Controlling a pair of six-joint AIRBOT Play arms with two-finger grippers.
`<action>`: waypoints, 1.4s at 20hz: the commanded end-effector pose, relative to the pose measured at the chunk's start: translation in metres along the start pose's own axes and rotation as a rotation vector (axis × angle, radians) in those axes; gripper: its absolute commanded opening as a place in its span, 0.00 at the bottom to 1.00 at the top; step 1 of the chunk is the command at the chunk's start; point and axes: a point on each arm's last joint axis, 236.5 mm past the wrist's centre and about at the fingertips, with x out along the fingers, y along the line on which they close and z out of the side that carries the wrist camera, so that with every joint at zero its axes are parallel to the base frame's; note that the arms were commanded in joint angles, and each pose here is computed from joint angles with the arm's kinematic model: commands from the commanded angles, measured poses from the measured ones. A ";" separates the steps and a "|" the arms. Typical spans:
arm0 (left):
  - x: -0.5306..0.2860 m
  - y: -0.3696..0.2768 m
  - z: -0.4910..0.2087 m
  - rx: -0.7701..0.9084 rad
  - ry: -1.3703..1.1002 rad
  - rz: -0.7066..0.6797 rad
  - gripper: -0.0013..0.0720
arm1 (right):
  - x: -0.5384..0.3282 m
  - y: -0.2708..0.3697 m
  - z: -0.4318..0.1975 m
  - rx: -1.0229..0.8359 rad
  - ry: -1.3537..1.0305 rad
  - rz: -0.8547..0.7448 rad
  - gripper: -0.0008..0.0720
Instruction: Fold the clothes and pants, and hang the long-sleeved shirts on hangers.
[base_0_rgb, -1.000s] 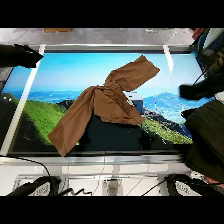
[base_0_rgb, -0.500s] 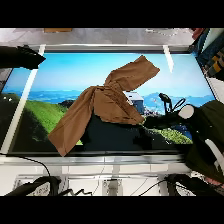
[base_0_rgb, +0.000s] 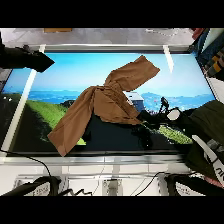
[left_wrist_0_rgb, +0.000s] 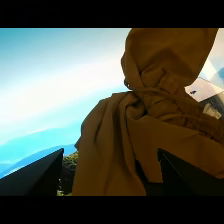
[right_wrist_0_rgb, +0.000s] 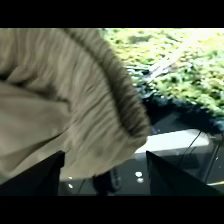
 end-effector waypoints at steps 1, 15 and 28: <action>0.004 0.002 -0.002 -0.004 0.008 -0.002 0.91 | 0.013 -0.008 0.008 0.066 -0.023 -0.013 0.64; -0.003 0.060 -0.176 -0.287 0.576 0.187 0.03 | -0.015 0.055 0.059 -0.168 -0.192 0.088 0.05; -0.035 -0.050 -0.451 -0.714 0.767 0.190 0.18 | -0.007 0.073 0.039 -0.230 -0.174 0.104 0.05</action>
